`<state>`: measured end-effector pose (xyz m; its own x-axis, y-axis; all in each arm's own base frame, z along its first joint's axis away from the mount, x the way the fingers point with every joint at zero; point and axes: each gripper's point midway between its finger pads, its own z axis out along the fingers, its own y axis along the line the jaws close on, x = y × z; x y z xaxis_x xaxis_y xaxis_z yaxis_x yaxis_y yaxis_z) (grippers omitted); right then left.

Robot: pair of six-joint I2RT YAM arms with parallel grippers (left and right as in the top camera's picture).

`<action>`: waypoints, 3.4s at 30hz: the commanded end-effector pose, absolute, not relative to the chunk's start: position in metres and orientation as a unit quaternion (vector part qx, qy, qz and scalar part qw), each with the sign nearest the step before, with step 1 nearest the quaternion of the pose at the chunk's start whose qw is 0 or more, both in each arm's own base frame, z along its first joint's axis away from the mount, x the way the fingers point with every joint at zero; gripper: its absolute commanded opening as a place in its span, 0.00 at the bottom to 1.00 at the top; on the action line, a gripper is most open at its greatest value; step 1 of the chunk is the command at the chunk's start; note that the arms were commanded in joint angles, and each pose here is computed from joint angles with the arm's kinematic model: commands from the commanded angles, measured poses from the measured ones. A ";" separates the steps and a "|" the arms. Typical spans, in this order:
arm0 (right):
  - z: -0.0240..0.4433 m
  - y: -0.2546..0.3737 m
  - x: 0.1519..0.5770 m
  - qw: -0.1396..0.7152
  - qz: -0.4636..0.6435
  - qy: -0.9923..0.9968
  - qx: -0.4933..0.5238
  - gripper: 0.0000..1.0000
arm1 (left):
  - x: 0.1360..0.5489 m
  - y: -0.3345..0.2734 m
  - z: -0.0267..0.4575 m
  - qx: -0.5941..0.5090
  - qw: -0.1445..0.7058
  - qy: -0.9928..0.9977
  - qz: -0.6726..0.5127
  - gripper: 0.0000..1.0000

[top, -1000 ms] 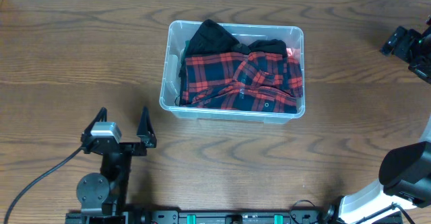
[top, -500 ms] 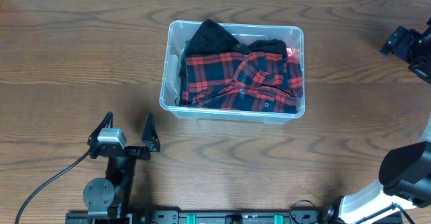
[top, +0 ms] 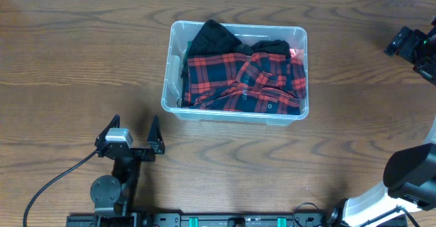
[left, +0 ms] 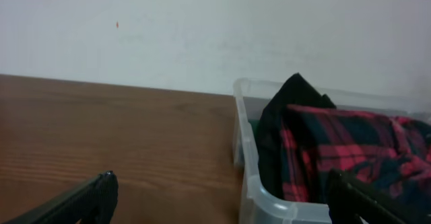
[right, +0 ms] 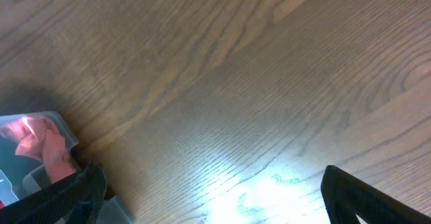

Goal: Pack container

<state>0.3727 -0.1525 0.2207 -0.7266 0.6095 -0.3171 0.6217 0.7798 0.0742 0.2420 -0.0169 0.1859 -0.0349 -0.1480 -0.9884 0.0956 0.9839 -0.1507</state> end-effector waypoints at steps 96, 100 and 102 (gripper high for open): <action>0.217 0.017 0.249 0.700 0.087 0.709 0.021 0.99 | 0.243 -0.019 0.140 -0.024 0.649 0.754 -0.096 0.98; 0.201 0.018 0.248 0.700 0.088 0.709 0.020 0.99 | 0.243 -0.019 0.140 -0.024 0.649 0.754 -0.096 0.98; 0.193 0.018 0.247 0.699 0.088 0.710 0.020 0.99 | 0.243 -0.019 0.140 -0.024 0.649 0.754 -0.096 0.98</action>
<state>0.2480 0.0200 0.1988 -0.0310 0.1322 -0.9907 -0.1061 0.9852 0.1348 0.2445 -0.0156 0.1552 -0.1086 -0.1521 -0.9824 0.0760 0.9841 -0.1608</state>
